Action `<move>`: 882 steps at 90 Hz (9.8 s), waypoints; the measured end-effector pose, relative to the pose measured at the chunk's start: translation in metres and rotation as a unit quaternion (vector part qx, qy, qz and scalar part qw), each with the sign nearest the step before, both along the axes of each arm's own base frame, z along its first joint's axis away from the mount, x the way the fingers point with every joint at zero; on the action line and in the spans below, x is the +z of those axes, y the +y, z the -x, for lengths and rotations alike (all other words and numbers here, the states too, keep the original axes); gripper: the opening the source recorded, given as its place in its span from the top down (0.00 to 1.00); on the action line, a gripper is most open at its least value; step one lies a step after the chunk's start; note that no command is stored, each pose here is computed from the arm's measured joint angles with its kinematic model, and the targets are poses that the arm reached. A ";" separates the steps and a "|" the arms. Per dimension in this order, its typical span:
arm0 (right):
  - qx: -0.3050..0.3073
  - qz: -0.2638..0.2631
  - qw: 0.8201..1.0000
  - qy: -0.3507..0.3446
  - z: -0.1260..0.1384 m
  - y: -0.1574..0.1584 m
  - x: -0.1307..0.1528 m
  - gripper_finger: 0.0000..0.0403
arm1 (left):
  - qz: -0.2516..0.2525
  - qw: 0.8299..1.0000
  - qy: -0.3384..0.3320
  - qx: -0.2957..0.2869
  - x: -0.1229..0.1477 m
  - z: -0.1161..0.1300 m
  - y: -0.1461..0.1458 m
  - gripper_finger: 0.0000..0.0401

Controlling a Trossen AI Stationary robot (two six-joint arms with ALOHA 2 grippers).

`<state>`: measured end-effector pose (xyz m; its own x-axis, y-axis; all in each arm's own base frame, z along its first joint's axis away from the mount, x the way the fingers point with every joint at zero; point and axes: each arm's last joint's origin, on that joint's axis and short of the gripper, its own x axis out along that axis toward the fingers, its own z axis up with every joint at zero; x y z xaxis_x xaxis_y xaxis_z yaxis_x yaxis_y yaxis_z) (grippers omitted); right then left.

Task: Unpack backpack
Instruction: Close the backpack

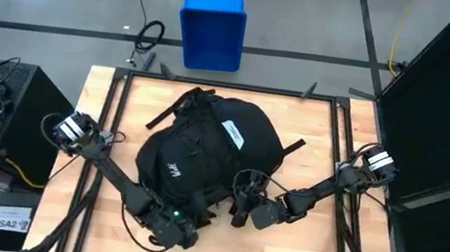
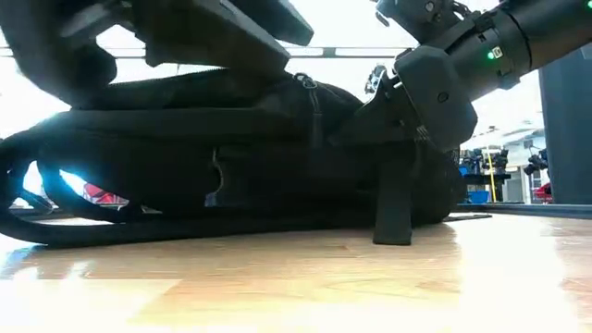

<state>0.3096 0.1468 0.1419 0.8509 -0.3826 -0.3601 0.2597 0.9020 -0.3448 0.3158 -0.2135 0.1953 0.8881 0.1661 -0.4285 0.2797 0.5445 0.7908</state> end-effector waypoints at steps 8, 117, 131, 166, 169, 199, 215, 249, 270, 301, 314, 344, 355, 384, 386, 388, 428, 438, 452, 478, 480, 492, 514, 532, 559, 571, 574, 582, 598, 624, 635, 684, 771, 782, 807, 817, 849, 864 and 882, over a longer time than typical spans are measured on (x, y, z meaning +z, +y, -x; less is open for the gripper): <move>0.000 -0.003 1.000 -0.001 0.000 0.000 0.000 0.93 | -0.030 0.999 0.006 -0.015 -0.008 -0.003 -0.002 0.69; -0.008 -0.021 1.000 -0.010 -0.001 0.000 0.001 0.93 | 0.386 0.891 -0.099 0.218 -0.040 -0.001 -0.020 0.70; -0.008 -0.021 1.000 -0.011 -0.001 0.000 0.001 0.93 | 0.396 0.874 -0.111 0.259 -0.045 -0.011 0.002 0.70; -0.012 -0.024 1.000 -0.005 0.000 0.000 -0.001 0.93 | 0.393 0.857 -0.130 0.305 -0.056 -0.016 0.027 0.70; -0.012 -0.025 1.000 -0.005 0.000 0.000 -0.001 0.93 | 0.389 0.859 -0.128 0.307 -0.056 -0.015 0.027 0.70; -0.007 -0.027 1.000 -0.002 0.000 0.000 -0.001 0.93 | 0.359 0.880 -0.043 0.306 -0.069 0.008 0.013 0.70; -0.008 -0.028 1.000 -0.004 0.000 0.000 -0.001 0.93 | 0.352 0.876 -0.085 0.318 -0.067 0.011 0.009 0.70; -0.005 -0.030 1.000 -0.003 0.000 0.000 -0.001 0.93 | 0.385 0.857 -0.142 0.313 -0.078 0.007 0.029 0.70; -0.004 -0.031 1.000 -0.002 0.000 0.000 -0.002 0.93 | 0.440 0.838 -0.192 0.261 -0.081 0.007 0.047 0.70; -0.007 -0.042 0.999 -0.003 -0.002 -0.003 -0.002 0.93 | 0.452 0.832 -0.189 0.260 -0.081 -0.002 0.066 0.70; -0.006 -0.043 0.999 -0.003 -0.002 -0.003 -0.002 0.93 | 0.440 0.840 -0.187 0.256 -0.081 -0.003 0.067 0.76; -0.003 -0.044 0.999 -0.001 -0.001 -0.002 -0.002 0.93 | 0.423 0.867 -0.150 0.218 -0.082 -0.002 0.063 1.00; -0.003 -0.049 0.999 0.007 0.001 0.001 -0.004 0.93 | 0.409 0.884 -0.100 0.206 -0.082 0.009 0.051 1.00; -0.015 -0.063 0.996 0.059 0.020 0.013 -0.015 0.93 | 0.371 0.893 -0.017 0.254 -0.051 0.080 0.023 1.00; -0.016 -0.064 0.996 0.061 0.021 0.014 -0.016 0.93 | 0.369 0.893 -0.019 0.257 -0.047 0.085 0.022 1.00; -0.017 -0.065 0.996 0.063 0.022 0.014 -0.016 0.93 | 0.367 0.893 -0.020 0.260 -0.043 0.090 0.022 1.00; -0.083 -0.087 0.986 0.111 0.044 0.012 -0.029 0.87 | 0.348 0.867 -0.047 0.353 -0.013 0.163 0.042 1.00; -0.015 -0.064 0.992 0.104 0.042 0.023 -0.021 0.78 | 0.355 0.870 -0.042 0.338 -0.014 0.158 0.037 1.00; 0.057 -0.057 0.995 0.054 0.039 0.043 0.011 0.64 | 0.357 0.876 -0.039 0.321 -0.013 0.155 0.034 1.00; 0.133 -0.034 0.986 -0.098 0.016 0.062 0.070 0.44 | 0.362 0.883 -0.053 0.294 -0.009 0.143 0.030 1.00; 0.137 -0.037 0.984 -0.110 0.012 0.060 0.074 0.43 | 0.362 0.885 -0.054 0.290 -0.009 0.142 0.030 1.00; 0.160 -0.060 0.977 -0.128 -0.010 0.038 0.083 0.38 | 0.359 0.891 -0.064 0.271 -0.005 0.132 0.029 1.00; 0.181 -0.085 0.972 -0.125 -0.065 0.013 0.077 0.33 | 0.351 0.901 -0.083 0.240 0.004 0.111 0.032 1.00; 0.171 -0.057 0.982 -0.053 -0.107 0.016 0.051 0.35 | 0.340 0.908 -0.082 0.232 0.006 0.104 0.035 1.00; 0.083 -0.017 0.996 -0.005 -0.124 0.015 0.037 0.43 | 0.354 0.897 -0.062 0.258 0.009 0.123 0.039 1.00; 0.066 -0.018 0.998 -0.006 -0.125 0.011 0.036 0.49 | 0.349 0.896 -0.044 0.269 0.008 0.136 0.041 0.98; 0.062 -0.021 0.998 -0.004 -0.126 0.008 0.036 0.50 | 0.349 0.895 -0.034 0.276 0.006 0.138 0.042 0.96; 0.052 -0.031 0.998 0.002 -0.126 0.004 0.034 0.54 | 0.377 0.878 -0.019 0.295 -0.004 0.141 0.045 0.88; 0.061 -0.056 0.997 0.005 -0.129 -0.002 0.033 0.59 | 0.431 0.852 -0.032 0.297 -0.032 0.146 0.052 0.65; 0.060 -0.058 0.996 0.005 -0.129 -0.004 0.033 0.62 | 0.474 0.818 -0.080 0.317 -0.053 0.139 0.074 0.41; 0.058 -0.064 0.996 0.003 -0.129 -0.004 0.033 0.62 | 0.454 0.813 -0.106 0.349 -0.061 0.137 0.090 0.41; 0.054 -0.064 0.996 0.011 -0.130 -0.006 0.029 0.62 | 0.440 0.830 -0.110 0.325 -0.059 0.132 0.092 0.98; 0.096 -0.142 0.971 0.168 -0.094 0.036 0.005 1.00 | 0.466 0.849 -0.109 0.224 -0.033 0.125 0.083 1.00; 0.134 -0.160 0.960 0.187 -0.080 0.061 0.003 1.00 | 0.459 0.852 -0.118 0.222 -0.027 0.128 0.086 1.00; 0.222 -0.218 0.915 0.258 -0.051 0.101 -0.002 1.00 | 0.421 0.864 -0.151 0.232 -0.011 0.136 0.096 1.00; 0.210 -0.240 0.899 0.299 -0.038 0.109 -0.006 1.00 | 0.392 0.864 -0.168 0.267 -0.008 0.142 0.108 1.00; 0.156 -0.278 0.864 0.390 -0.016 0.112 -0.012 1.00 | 0.325 0.851 -0.196 0.364 -0.011 0.141 0.140 1.00; 0.162 -0.289 0.860 0.389 -0.016 0.112 -0.007 1.00 | 0.310 0.847 -0.203 0.382 -0.010 0.135 0.150 1.00; 0.218 -0.256 0.889 0.310 -0.005 0.113 0.047 1.00 | 0.330 0.849 -0.199 0.361 -0.006 0.131 0.150 1.00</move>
<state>0.3149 0.2595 0.1886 0.4558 0.2838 -0.8437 -0.2494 0.9506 0.1850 0.1852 -0.0637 0.1895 0.7528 0.5695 -0.3300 -0.5338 0.8216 0.2003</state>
